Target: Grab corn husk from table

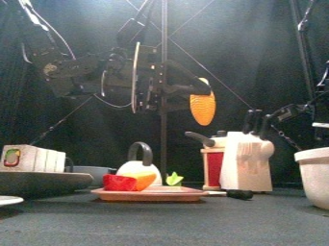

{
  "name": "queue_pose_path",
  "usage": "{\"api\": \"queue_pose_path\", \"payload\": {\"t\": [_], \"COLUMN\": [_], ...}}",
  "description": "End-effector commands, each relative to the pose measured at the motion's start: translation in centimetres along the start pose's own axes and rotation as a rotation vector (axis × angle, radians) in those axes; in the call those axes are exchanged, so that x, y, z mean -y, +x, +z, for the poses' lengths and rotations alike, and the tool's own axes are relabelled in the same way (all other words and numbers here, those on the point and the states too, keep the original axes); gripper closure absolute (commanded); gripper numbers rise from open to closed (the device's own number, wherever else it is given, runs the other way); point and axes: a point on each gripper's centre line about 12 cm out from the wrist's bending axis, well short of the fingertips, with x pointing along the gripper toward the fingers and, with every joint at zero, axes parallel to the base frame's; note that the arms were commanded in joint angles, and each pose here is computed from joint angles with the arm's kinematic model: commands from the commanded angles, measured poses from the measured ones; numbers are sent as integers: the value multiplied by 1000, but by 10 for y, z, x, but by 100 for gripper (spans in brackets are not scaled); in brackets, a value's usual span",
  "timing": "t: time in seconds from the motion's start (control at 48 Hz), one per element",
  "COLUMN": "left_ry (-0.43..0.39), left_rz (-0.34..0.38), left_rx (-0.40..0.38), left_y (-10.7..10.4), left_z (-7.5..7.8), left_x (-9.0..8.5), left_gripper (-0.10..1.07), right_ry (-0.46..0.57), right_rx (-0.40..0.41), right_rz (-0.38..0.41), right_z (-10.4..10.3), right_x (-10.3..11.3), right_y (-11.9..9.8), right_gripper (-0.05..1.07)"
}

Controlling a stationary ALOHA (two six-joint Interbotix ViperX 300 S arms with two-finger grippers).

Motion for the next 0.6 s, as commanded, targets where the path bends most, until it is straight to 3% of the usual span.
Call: {"api": "queue_pose_path", "payload": {"t": [0.0, 0.583], "left_ry": [-8, -7], "left_rz": [5, 2], "left_rx": [29, 34], "left_y": [1, 1], "left_z": [11, 13], "left_x": [-1, 0], "left_gripper": [31, 31], "right_ry": [18, 56], "right_rx": [4, -63], "right_rz": [8, -41], "right_z": [4, 2], "right_x": [-1, 2], "right_y": [-1, 16], "right_gripper": [33, 33]}}
